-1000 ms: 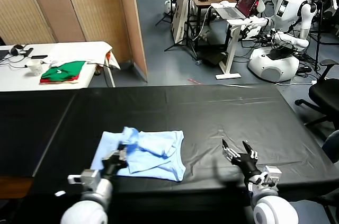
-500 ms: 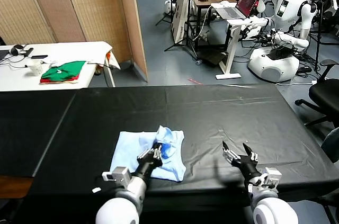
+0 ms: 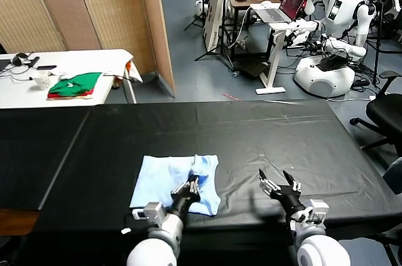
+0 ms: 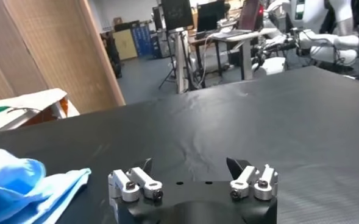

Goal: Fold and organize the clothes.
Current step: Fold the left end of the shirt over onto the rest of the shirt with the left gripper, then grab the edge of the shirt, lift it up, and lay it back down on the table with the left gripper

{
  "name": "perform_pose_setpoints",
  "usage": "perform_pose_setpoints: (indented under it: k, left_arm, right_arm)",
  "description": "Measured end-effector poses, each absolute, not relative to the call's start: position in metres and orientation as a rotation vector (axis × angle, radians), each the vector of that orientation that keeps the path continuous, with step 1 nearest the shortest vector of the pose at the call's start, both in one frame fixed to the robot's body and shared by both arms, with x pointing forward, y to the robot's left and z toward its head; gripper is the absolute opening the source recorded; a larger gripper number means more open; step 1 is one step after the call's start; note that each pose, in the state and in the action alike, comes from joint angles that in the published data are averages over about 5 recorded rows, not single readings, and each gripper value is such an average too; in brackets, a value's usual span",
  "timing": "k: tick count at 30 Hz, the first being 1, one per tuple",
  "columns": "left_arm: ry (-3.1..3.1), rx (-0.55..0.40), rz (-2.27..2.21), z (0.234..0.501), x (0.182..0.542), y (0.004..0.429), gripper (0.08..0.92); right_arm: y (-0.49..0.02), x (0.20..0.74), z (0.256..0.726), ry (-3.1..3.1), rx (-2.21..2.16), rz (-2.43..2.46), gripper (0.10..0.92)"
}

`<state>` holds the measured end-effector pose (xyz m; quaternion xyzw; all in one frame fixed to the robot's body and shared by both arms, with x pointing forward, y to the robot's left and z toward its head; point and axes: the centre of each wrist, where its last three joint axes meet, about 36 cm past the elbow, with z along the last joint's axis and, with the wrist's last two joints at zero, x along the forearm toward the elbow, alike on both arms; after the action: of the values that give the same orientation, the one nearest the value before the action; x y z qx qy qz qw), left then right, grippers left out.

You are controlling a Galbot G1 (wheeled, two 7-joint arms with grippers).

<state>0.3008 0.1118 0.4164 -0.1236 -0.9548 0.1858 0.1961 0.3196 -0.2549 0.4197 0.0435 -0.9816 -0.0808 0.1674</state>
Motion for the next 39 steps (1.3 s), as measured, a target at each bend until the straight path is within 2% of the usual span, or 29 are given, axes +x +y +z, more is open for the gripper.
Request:
perform_pose_setpoints:
  k: [8,11,16,24,30,39]
  left_arm:
    - [-2.631,-0.401,0.595,0.41,0.291,0.1,0.781]
    - [-2.645,-0.403,0.627,0.414,0.289,0.103,0.884]
    - [-2.777,-0.354,0.538,0.425,0.292,0.116,0.906]
    - [-2.882,-0.18,0.35,0.421,0.302,0.16,0.907]
    - [-2.891,-0.111,0.208,0.413,0.305,0.193,0.907]
    - [-2.887,-0.048,0.21,0.407,0.305,0.212,0.907]
  right_arm:
    - [-0.248,0.327,0.422,-2.791,0.214,-0.181,0.907]
    - [-0.243,0.328,0.425,-2.788,0.254,-0.172,0.907]
    - [-0.231,0.332,0.427,-2.774,0.35,-0.149,0.907]
    - [-0.197,0.346,0.421,-2.753,0.492,-0.048,0.907]
    - [-0.173,0.352,0.408,-2.706,0.539,0.109,0.907]
    - [-0.169,0.351,0.404,-2.718,0.469,0.21,0.907]
